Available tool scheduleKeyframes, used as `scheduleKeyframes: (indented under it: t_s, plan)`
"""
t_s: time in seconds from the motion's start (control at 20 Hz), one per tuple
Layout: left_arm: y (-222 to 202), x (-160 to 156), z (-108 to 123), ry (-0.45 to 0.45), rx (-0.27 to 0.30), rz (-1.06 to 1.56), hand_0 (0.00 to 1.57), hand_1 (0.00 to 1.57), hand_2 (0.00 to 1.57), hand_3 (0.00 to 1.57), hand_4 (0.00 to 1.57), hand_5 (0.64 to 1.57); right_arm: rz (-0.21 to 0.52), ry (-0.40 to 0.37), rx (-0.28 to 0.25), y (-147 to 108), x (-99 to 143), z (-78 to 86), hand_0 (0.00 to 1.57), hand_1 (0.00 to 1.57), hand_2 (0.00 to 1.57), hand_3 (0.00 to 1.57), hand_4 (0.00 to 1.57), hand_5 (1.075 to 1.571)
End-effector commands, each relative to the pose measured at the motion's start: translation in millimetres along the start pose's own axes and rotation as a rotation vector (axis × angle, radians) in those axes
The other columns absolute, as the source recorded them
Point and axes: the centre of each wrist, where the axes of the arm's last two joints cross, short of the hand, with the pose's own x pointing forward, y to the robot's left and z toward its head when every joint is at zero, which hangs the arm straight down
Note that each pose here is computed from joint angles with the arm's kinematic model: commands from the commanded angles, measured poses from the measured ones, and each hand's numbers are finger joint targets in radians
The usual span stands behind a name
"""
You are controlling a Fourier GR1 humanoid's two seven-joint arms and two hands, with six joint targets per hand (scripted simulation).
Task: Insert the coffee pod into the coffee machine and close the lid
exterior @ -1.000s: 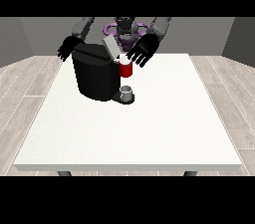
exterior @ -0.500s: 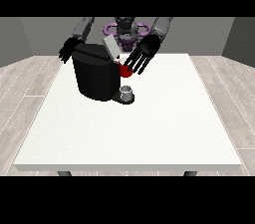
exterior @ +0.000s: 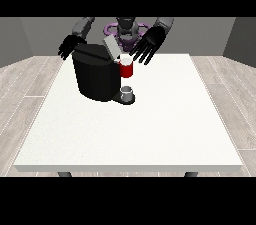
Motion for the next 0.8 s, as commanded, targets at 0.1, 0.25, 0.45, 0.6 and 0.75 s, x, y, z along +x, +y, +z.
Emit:
scheduleKeyframes:
  t_s: [0.1, 0.25, 0.45, 0.6, 0.75]
  plan:
    - [-17, -8, 4, 0.017, 0.024, 0.079, 0.00, 0.00, 0.00, 0.00, 0.00, 1.571, -0.013, -0.005, -0.010, -19, 3, 1.8, 0.00, 0.00, 0.00, 0.00, 0.43, 1.571]
    - [-47, -19, 9, 0.054, -0.043, 0.183, 0.00, 0.00, 0.00, 0.00, 0.00, 1.571, -0.022, 0.053, -0.002, -13, -10, 22.3, 0.00, 0.00, 0.00, 0.00, 0.37, 1.571]
    - [-77, -35, 20, 0.019, 0.027, 0.519, 0.00, 0.00, 0.00, 0.00, 0.08, 1.571, 0.014, 0.103, -0.068, -40, -27, 34.3, 0.00, 0.00, 0.00, 0.00, 0.49, 1.571]
    - [-128, -43, 34, 0.055, 0.026, 0.730, 0.00, 0.00, 0.00, 0.00, 0.24, 1.571, 0.066, 0.092, 0.026, -34, -27, 43.9, 0.00, 0.00, 0.00, 0.00, 0.37, 1.571]
    - [-171, -44, 49, 0.072, -0.026, 0.817, 0.00, 0.00, 0.00, 0.00, 0.00, 1.571, 0.036, 0.076, 0.039, -41, -17, 35.4, 0.00, 0.00, 0.00, 0.00, 0.37, 1.571]
